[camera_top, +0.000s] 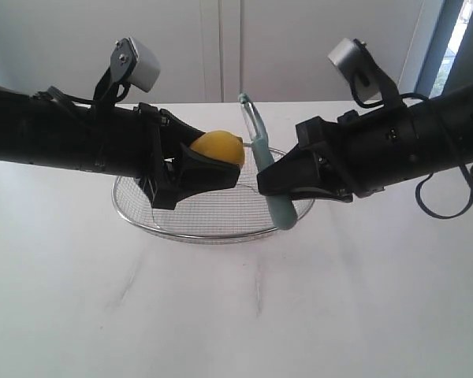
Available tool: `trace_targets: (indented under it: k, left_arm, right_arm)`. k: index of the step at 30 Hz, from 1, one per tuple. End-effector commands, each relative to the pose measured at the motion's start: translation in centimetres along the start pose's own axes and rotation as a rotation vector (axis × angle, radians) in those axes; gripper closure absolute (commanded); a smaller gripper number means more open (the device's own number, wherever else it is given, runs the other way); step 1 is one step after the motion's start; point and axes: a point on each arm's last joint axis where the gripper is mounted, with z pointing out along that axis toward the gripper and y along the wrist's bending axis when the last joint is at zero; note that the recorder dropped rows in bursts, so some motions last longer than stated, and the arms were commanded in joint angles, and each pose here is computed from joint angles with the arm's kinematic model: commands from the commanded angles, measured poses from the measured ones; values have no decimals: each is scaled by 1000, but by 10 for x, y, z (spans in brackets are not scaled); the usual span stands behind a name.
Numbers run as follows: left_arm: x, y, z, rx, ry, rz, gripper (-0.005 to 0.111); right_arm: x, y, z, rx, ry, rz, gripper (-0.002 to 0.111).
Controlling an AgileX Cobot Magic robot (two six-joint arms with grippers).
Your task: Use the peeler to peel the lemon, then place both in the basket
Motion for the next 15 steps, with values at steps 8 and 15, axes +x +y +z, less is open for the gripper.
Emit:
trace_targets:
  k: [8,15]
  left_arm:
    - [-4,-3,-2,16,-27,-14,107]
    - [-4,-3,-2,18,-28,7,107]
  right_arm:
    - [6,-13,7,21,30,41,108]
    - [12,-25,21,-40,96,112,108]
